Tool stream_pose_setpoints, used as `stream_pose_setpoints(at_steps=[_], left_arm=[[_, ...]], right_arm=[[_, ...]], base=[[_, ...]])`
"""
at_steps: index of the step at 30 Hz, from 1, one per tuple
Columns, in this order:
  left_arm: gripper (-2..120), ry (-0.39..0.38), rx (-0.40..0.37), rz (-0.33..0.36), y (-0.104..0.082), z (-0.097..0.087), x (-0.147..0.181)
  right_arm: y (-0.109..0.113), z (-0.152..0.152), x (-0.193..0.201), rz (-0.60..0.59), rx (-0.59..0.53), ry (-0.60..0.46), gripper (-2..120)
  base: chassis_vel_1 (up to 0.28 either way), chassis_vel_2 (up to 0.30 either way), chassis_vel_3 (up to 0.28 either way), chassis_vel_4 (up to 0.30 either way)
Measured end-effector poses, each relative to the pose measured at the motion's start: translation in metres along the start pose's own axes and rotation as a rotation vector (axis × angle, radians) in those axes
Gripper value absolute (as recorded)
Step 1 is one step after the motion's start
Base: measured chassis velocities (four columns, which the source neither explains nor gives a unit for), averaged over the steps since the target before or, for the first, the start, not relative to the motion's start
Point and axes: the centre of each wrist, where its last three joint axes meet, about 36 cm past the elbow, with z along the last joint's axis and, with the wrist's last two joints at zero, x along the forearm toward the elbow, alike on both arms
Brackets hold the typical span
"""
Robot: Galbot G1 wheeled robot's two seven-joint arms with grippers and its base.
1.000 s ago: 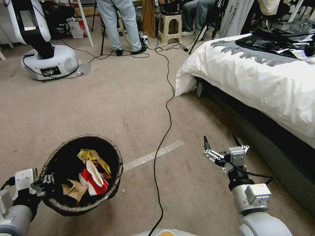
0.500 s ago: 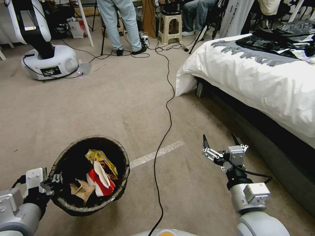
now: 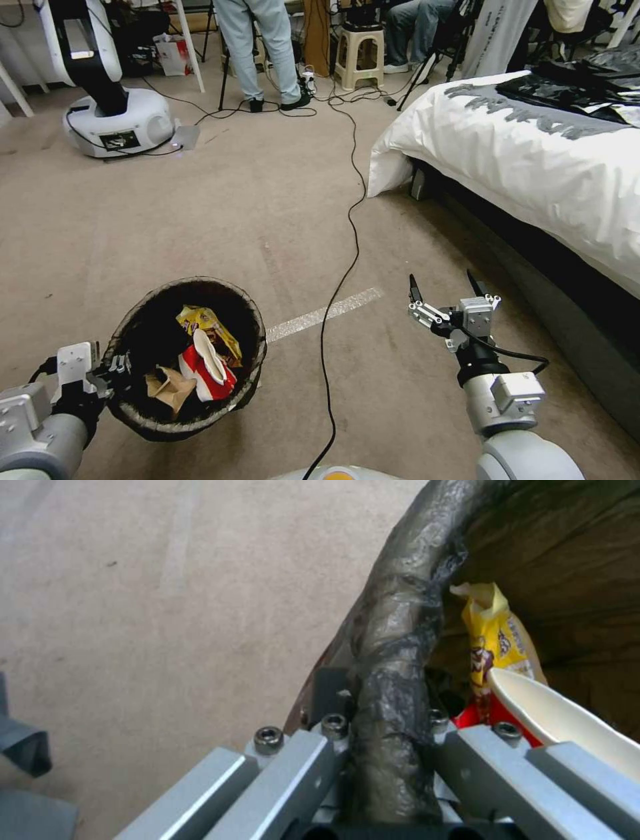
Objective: Pick up the trash bin, then pick up the garbage from the floor and place it into the trash bin.
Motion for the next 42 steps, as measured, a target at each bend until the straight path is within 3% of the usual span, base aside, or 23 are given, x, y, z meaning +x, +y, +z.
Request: stream_pose_setpoints(at_steps=[35, 42], left_arm=[[1, -0.002, 0.000, 0.009, -0.002, 0.000, -0.001], [1, -0.009, 0.001, 0.016, -0.013, -0.002, -0.007]], right_arm=[[-0.002, -0.001, 0.000, 0.003, 0.001, -0.001, 100], [-0.002, 0.000, 0.000, 0.003, 0.000, 0.002, 100]], base=[[0.032, 0.033, 0.029, 0.033], [0.006, 0.008, 0.007, 0.007]])
